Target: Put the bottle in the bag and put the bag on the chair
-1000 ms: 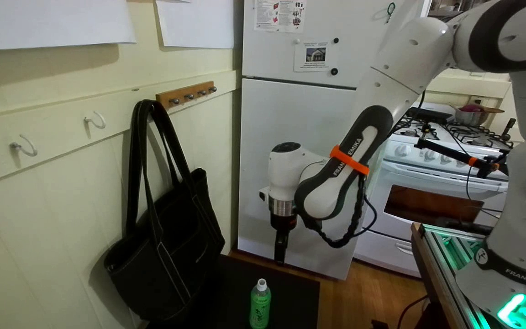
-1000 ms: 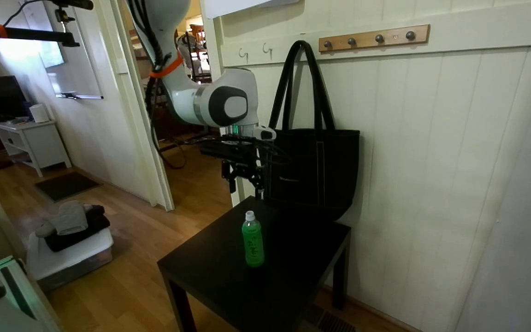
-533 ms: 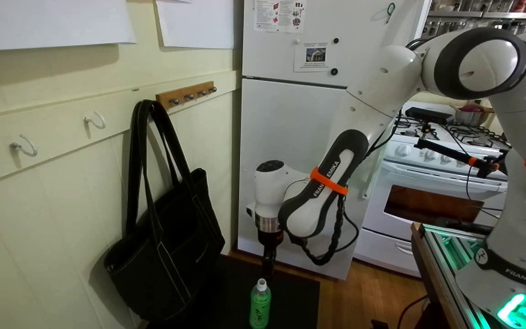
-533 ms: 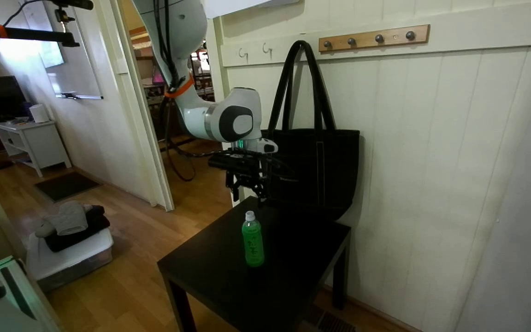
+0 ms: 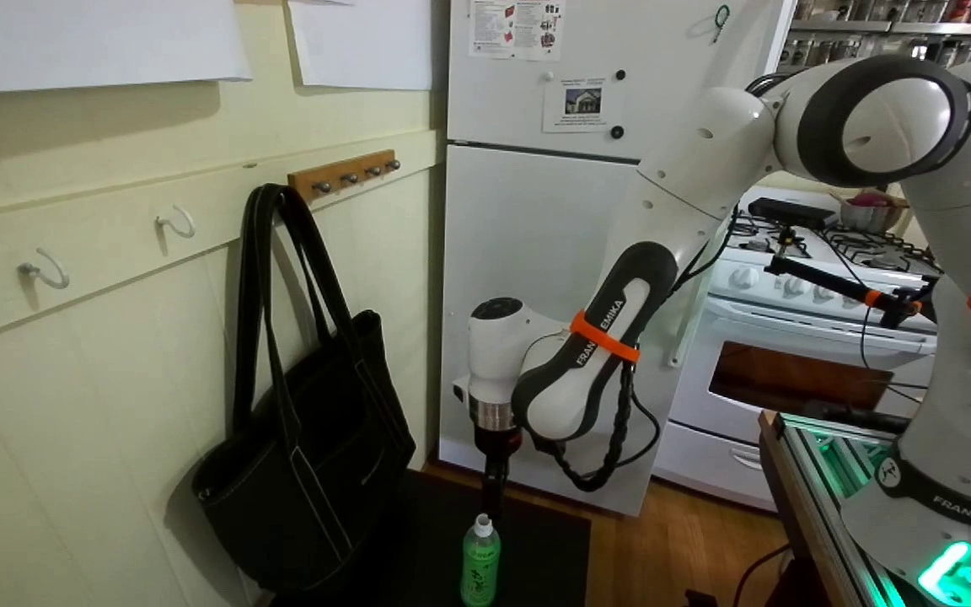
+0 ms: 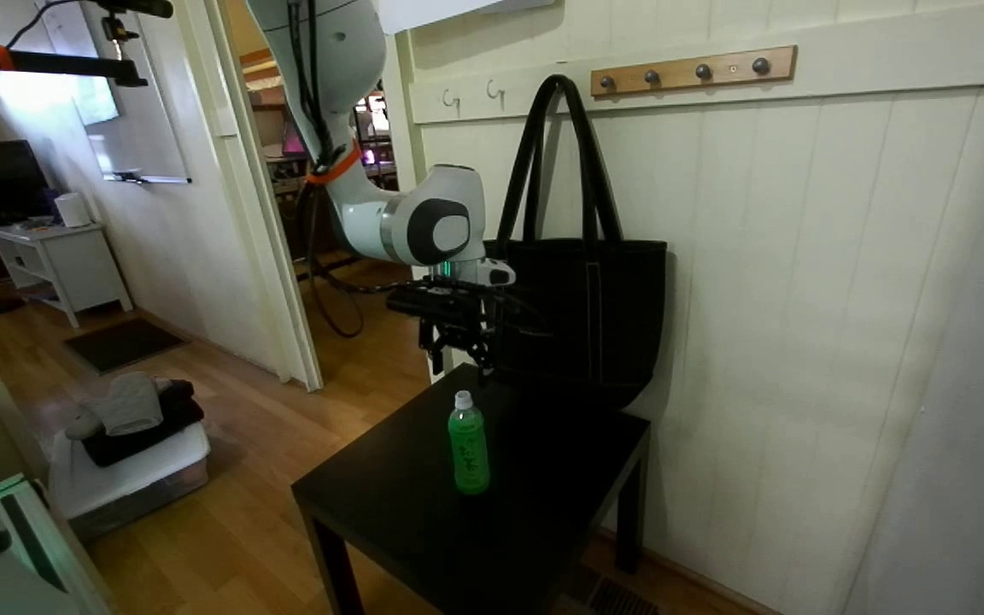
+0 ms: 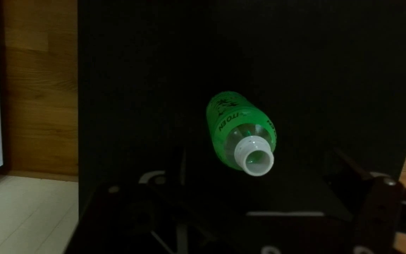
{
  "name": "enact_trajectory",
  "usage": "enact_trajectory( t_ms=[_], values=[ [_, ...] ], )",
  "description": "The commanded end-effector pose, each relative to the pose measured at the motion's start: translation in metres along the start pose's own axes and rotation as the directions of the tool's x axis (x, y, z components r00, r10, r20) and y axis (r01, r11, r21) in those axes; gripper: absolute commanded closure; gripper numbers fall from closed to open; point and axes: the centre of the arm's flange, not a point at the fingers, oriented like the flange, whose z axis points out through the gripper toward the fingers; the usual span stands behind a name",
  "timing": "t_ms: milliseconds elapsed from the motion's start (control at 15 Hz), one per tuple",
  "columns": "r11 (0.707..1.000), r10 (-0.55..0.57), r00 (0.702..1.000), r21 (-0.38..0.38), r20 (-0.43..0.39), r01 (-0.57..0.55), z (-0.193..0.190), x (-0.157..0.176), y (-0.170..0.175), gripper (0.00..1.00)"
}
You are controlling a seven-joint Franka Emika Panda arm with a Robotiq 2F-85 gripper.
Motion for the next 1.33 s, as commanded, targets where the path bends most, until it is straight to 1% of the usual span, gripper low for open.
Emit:
enact_trajectory(
  t_ms=[0,267,600,933,1067,1200,1267],
  values=[
    [1.000,-0.005,1.000,0.012,0.015,0.005,0.020,0.001,-0.007,0.00],
    [1.000,-0.006,1.000,0.003,0.001,0.006,0.035,-0.003,-0.010,0.00],
    [1.000,-0.014,0.998,-0.021,-0.066,0.013,0.051,0.004,-0.011,0.00],
    [0.999,-0.031,0.994,-0.043,-0.109,0.027,0.061,0.012,-0.014,0.01],
    [0.998,-0.039,0.992,-0.047,-0.116,0.034,0.064,0.015,-0.016,0.08],
    [0.998,-0.044,0.991,-0.049,-0.124,0.038,0.067,0.019,-0.017,0.18],
    [0.998,-0.049,0.991,-0.050,-0.128,0.042,0.068,0.021,-0.018,0.35]
  ],
)
